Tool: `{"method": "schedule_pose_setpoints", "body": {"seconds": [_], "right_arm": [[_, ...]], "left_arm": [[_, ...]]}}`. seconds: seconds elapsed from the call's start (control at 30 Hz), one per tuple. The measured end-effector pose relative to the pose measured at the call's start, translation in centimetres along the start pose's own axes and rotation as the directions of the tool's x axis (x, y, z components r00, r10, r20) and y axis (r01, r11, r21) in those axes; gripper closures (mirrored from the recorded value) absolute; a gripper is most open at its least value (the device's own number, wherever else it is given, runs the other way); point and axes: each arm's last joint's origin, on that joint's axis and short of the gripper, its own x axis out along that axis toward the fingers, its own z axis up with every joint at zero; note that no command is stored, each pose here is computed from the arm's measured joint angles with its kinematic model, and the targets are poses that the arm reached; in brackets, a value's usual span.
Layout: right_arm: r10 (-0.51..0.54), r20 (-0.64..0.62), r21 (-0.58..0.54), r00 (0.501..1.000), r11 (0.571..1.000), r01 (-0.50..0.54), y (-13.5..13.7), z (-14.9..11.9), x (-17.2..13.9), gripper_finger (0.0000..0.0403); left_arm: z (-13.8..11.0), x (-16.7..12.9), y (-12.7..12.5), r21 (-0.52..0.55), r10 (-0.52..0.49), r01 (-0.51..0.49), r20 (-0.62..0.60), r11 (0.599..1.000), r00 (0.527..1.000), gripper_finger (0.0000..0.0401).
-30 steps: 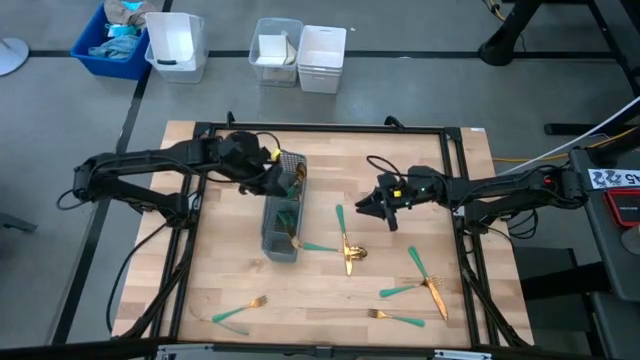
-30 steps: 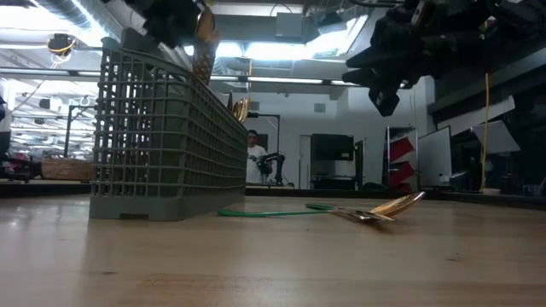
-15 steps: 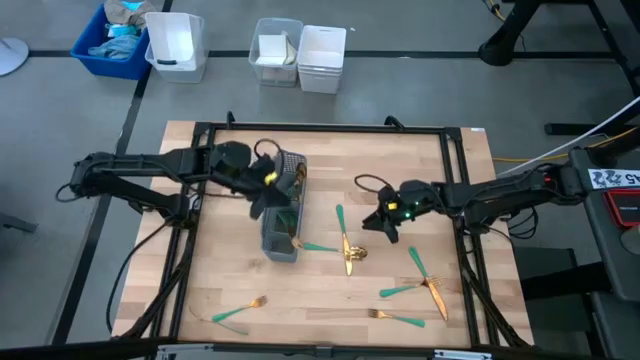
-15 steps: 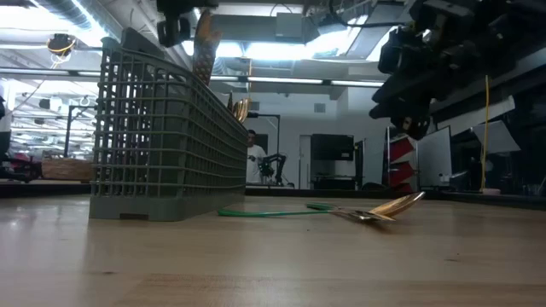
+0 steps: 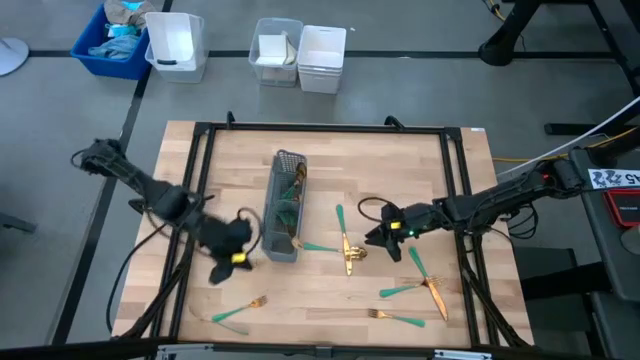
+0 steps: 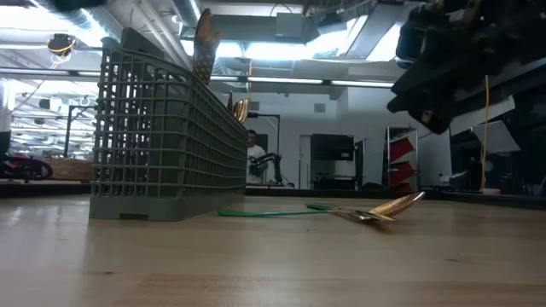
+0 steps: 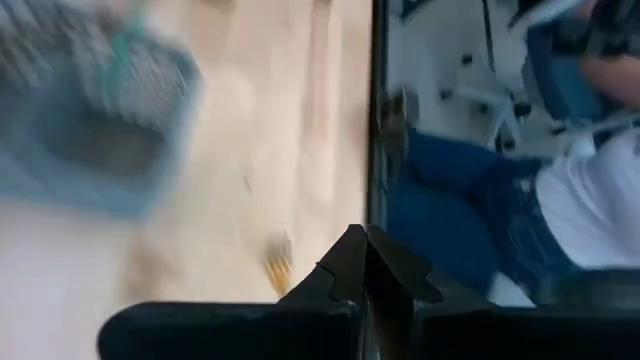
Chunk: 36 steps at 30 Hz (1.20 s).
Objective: Sort silverware
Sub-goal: Put the green fork into the gray silverware rack
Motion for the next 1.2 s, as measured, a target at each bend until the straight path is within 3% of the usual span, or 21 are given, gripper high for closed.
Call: {"method": "schedule_pose_setpoints", "body": {"seconds": [0.13,0.2,0.3,0.5,0.7,0.83,1.03,1.2], "right_arm": [[-0.011,0.011,0.048,1.000,0.999,0.010,0.8,-0.7,0.0,0.0301],[-0.023,0.024,0.070,0.999,0.997,0.022,1.2,-1.0,-0.1,0.0301],[-0.050,0.054,0.123,0.997,0.992,0.043,1.8,-1.5,-0.2,0.0301],[-0.084,0.101,0.164,0.991,0.984,0.067,2.9,-2.5,-0.5,0.0301],[-0.121,0.154,0.193,0.981,0.977,0.091,3.6,-3.2,-0.8,0.0301],[-0.135,0.172,0.198,0.976,0.975,0.100,3.7,-3.3,-0.8,0.0301],[-0.137,0.173,0.199,0.975,0.975,0.102,3.6,-3.2,-0.8,0.0301],[-0.138,0.172,0.195,0.975,0.975,0.104,3.6,-3.2,-0.8,0.0301]], "left_arm": [[-3.1,0.6,-1.4,-0.086,-0.042,0.033,-0.104,0.996,0.994,0.0397],[-4.5,1.0,-1.5,-0.061,-0.032,0.023,-0.154,0.998,0.988,0.0395],[-6.0,1.8,-0.9,-0.022,-0.005,0.000,-0.201,1.000,0.979,0.0390],[-8.6,3.1,0.7,-0.128,0.049,-0.091,-0.297,0.988,0.954,0.0363],[-11.4,3.6,1.3,-0.051,0.067,-0.094,-0.393,0.994,0.917,0.0300],[-12.7,3.9,0.9,0.042,0.049,-0.035,-0.419,0.999,0.907,0.0270],[-15.3,5.4,-0.5,0.180,0.028,0.065,-0.473,0.982,0.881,0.0262],[-17.6,7.3,-1.6,0.205,0.001,0.132,-0.545,0.970,0.838,0.0262]]}}
